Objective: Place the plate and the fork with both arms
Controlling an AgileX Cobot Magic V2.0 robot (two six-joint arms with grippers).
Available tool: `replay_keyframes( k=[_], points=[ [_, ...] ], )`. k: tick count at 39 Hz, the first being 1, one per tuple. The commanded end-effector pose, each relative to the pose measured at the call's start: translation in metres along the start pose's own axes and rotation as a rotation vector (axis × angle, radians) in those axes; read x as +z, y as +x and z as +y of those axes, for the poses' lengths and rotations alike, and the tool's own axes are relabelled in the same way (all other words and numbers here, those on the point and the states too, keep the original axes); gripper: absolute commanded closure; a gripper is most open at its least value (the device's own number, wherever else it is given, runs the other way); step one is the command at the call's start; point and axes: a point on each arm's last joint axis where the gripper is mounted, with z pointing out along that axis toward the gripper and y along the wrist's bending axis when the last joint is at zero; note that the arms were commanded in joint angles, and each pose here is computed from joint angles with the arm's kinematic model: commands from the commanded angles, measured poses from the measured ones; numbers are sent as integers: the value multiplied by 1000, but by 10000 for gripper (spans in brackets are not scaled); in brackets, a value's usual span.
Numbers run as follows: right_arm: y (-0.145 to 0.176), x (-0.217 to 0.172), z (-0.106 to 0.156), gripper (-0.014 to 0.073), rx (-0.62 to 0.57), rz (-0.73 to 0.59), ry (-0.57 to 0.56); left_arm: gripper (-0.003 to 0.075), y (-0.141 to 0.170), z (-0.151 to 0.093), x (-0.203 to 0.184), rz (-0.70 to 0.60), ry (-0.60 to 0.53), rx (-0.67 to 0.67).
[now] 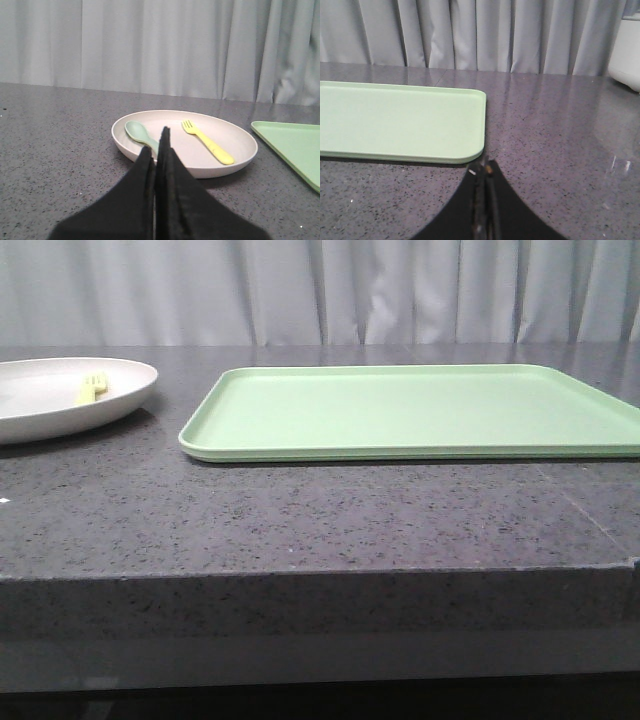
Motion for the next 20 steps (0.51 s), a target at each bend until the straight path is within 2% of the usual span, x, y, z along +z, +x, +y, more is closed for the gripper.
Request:
replay_keyframes(
  k=[1, 20],
  points=[
    [-10, -2, 0, 663, -16, -110, 3, 738, -8, 0, -2, -100, 1, -7],
    [-13, -2, 0, 663, -16, -138, 3, 738, -8, 0, -2, -101, 1, -7]
  ],
)
